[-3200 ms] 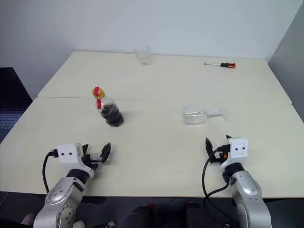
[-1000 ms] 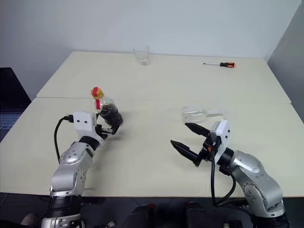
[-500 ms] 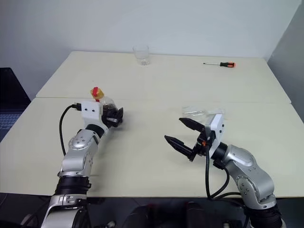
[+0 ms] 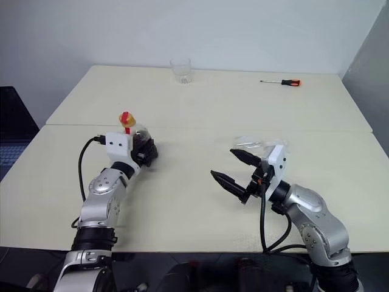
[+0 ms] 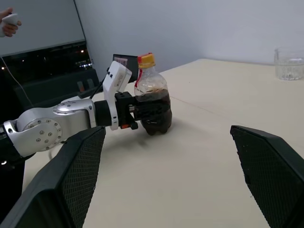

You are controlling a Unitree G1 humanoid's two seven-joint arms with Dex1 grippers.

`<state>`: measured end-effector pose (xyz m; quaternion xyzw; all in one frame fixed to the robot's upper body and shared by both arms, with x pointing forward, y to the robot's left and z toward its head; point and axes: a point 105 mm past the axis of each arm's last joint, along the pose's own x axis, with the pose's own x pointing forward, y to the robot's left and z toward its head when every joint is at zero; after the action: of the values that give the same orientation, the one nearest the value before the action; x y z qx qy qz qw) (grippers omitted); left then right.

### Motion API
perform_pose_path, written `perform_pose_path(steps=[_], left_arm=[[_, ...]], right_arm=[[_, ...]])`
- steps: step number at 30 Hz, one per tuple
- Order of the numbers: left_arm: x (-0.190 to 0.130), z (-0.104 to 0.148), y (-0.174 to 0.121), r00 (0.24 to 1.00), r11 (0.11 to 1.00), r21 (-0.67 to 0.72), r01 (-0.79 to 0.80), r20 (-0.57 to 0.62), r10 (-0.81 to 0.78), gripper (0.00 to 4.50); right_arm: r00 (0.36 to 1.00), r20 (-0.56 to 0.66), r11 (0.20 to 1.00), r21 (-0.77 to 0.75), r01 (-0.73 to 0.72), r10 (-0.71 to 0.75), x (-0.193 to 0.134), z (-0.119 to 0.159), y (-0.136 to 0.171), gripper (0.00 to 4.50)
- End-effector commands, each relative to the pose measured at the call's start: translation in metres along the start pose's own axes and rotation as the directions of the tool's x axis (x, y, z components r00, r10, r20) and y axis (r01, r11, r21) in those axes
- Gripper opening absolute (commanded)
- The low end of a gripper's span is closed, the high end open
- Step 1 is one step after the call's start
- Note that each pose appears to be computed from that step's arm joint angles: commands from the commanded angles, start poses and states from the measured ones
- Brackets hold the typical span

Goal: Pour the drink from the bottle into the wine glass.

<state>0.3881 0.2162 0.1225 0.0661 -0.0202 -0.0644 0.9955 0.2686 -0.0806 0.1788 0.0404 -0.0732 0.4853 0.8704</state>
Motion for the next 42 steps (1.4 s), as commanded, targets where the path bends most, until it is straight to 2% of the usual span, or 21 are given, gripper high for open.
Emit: perform_pose_path(steps=[1, 5, 10, 15, 18, 23, 31, 34, 42], left_arm=[[0.003, 0.016, 0.003, 0.998, 1.000, 0.002, 0.004, 0.055, -0.004, 1.66], [0.005, 0.019, -0.011, 0.995, 0.996, -0.004, 0.092, 0.045, -0.091, 1.55], [0.005, 0.028, -0.044, 0.949, 0.950, -0.008, 0.312, 0.041, -0.312, 1.55], [-0.002, 0.045, -0.092, 0.782, 0.782, 0.064, 0.619, 0.033, -0.622, 1.55], [-0.007, 0.052, -0.112, 0.674, 0.670, 0.127, 0.732, 0.015, -0.739, 1.55], [-0.013, 0.058, -0.129, 0.546, 0.531, 0.213, 0.820, -0.018, -0.837, 1.55], [-0.015, 0.057, -0.129, 0.461, 0.427, 0.277, 0.861, -0.071, -0.884, 1.55], [-0.016, 0.055, -0.129, 0.451, 0.414, 0.282, 0.865, -0.077, -0.889, 1.55], [-0.013, 0.057, -0.130, 0.450, 0.417, 0.285, 0.863, -0.058, -0.891, 1.55]], right_arm=[[1.000, 0.026, 0.998, -0.057, 0.013, -0.011, 0.001, 0.010, -0.002, 4.50], [0.999, -0.023, 0.989, -0.141, 0.039, -0.042, 0.004, 0.007, -0.010, 4.50], [0.998, -0.017, 0.981, -0.183, 0.064, -0.068, 0.022, 0.019, -0.020, 4.50], [0.997, 0.036, 0.979, -0.195, 0.067, -0.061, 0.061, 0.043, -0.027, 4.50], [0.998, 0.055, 0.982, -0.185, 0.034, -0.024, 0.082, 0.052, -0.023, 4.50], [0.999, 0.042, 0.986, -0.167, -0.023, 0.030, 0.095, 0.052, -0.017, 4.50], [0.999, 0.034, 0.992, -0.124, -0.014, 0.018, 0.098, 0.055, -0.027, 4.50], [0.999, 0.037, 0.994, -0.111, -0.016, 0.021, 0.098, 0.059, -0.029, 3.92], [0.997, 0.030, 0.993, -0.097, -0.070, 0.073, 0.097, 0.063, -0.024, 1.07]])
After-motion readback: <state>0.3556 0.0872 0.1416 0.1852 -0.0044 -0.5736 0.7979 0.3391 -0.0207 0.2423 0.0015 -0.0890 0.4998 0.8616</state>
